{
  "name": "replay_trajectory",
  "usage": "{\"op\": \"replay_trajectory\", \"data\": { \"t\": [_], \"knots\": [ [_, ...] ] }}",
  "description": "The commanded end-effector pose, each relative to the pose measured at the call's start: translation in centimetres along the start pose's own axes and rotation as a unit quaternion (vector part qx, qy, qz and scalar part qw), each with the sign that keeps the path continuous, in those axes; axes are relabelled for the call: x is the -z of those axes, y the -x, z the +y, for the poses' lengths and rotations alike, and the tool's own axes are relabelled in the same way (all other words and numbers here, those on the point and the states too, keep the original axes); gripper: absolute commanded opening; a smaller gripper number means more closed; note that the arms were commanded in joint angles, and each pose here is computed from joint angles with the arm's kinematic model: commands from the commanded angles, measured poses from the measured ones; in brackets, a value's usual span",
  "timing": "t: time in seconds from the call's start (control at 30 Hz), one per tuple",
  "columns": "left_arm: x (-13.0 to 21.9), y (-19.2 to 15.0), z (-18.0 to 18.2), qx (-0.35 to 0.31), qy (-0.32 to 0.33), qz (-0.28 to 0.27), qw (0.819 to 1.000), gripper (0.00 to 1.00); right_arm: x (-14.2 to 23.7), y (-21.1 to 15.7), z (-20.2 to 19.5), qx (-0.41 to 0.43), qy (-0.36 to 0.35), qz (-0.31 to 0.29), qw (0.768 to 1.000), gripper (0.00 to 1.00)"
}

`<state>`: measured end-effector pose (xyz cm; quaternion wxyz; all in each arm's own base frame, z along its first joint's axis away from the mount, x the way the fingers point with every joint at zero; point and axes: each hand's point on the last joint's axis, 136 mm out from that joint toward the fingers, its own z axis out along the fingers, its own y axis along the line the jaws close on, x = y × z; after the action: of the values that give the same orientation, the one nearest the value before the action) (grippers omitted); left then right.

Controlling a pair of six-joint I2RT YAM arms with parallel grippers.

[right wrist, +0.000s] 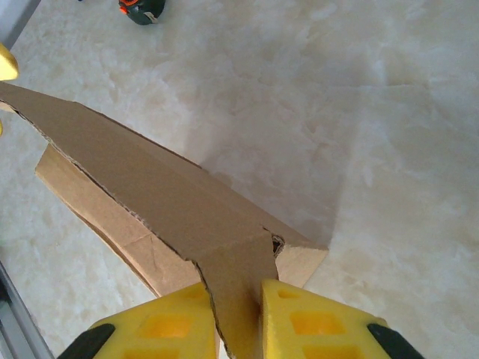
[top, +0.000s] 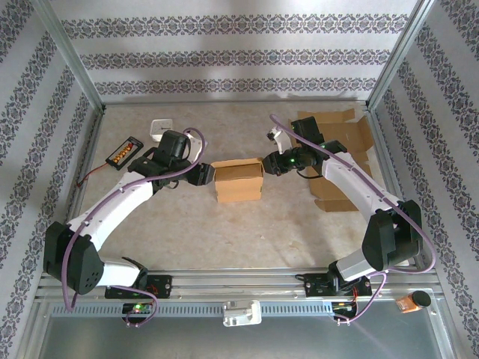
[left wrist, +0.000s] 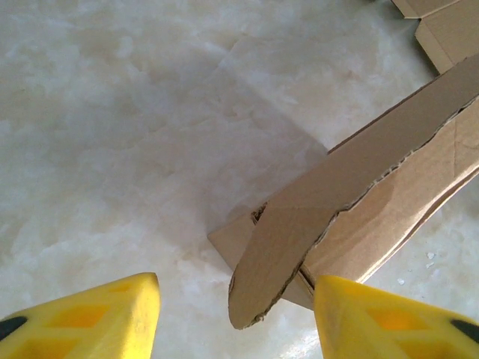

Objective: Fold the paper box

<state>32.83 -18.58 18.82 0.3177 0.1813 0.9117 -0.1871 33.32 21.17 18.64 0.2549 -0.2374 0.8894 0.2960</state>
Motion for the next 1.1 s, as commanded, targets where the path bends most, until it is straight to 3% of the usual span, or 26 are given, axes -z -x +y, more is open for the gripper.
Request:
{"op": "replay_trajectory", "data": {
  "t": [0.0, 0.3, 0.4, 1.07],
  "knots": [
    [0.1, 1.9, -0.6, -0.003, -0.002, -0.026, 1.0, 0.5, 0.3, 0.2, 0.8, 0.017, 0.002, -0.003, 1.0, 0.2],
    [0.1, 2.1, -0.8, 0.009, -0.006, -0.023, 1.0, 0.12, 0.5, 0.7, 0.9, -0.005, -0.008, -0.009, 1.0, 0.22],
    [0.2, 2.1, -0.8, 0.016, -0.003, -0.021, 1.0, 0.05, 0.5, 0.8, 1.0, -0.019, -0.015, -0.012, 1.0, 0.21],
    [-0.8, 1.7, -1.9, 0.037, -0.01, -0.024, 0.999, 0.04, -0.4, 0.6, 1.1, -0.094, -0.032, -0.032, 0.995, 0.11]
  ]
}}
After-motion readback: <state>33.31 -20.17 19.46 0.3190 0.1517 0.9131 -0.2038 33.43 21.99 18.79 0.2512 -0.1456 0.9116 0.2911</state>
